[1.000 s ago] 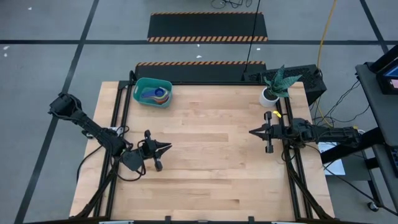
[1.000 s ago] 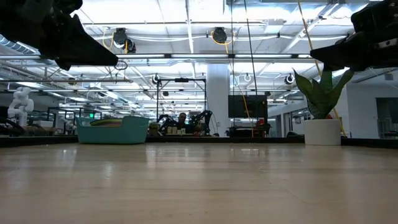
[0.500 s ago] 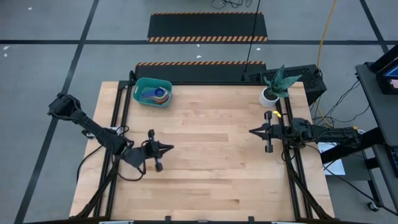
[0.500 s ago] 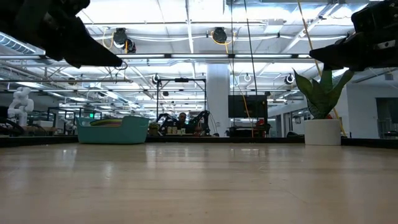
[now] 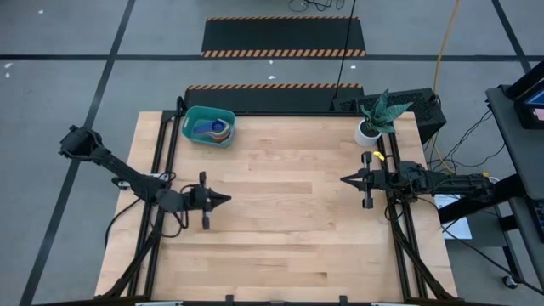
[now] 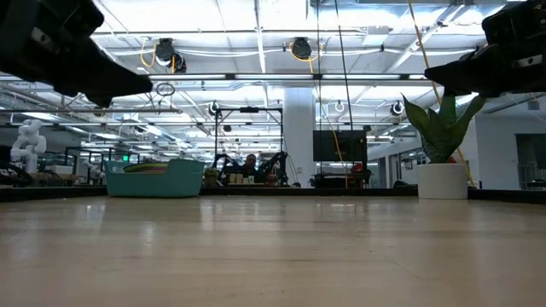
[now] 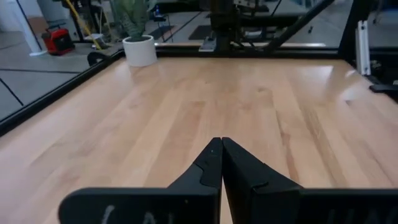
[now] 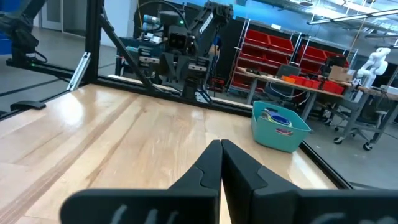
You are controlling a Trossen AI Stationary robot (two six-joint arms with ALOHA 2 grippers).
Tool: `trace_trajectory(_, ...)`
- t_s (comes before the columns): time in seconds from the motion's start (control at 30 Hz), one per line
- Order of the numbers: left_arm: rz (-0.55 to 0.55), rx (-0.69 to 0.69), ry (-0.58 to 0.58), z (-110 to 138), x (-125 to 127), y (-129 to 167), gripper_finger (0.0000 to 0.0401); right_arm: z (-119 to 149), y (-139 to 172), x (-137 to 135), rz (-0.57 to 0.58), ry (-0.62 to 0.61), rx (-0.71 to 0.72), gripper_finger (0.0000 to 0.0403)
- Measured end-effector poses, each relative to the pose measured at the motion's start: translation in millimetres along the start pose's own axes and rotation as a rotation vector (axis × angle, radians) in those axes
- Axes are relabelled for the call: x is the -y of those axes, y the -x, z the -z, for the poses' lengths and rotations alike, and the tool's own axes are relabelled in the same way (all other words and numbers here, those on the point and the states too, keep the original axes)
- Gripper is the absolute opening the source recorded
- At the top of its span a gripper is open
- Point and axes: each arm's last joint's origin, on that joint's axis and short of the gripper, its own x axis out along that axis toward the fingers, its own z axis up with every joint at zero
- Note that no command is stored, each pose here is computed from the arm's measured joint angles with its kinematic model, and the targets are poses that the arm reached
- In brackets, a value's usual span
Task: Nest measuring cups in basket
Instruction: Return to Home Position
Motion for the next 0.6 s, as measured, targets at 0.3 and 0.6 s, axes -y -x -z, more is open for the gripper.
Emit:
trace_trajectory(0.3,0.174,0.129,-0.009,2.5,-21.3,24.7,0.0010,0.0,0.0,0.0,0.000,0.000,0.000,0.0000)
trace_trajectory(0.6,0.204,0.208,-0.006,4.6,-40.9,33.3,0.0010,0.0,0.0,0.0,0.000,0.000,0.000,0.0000)
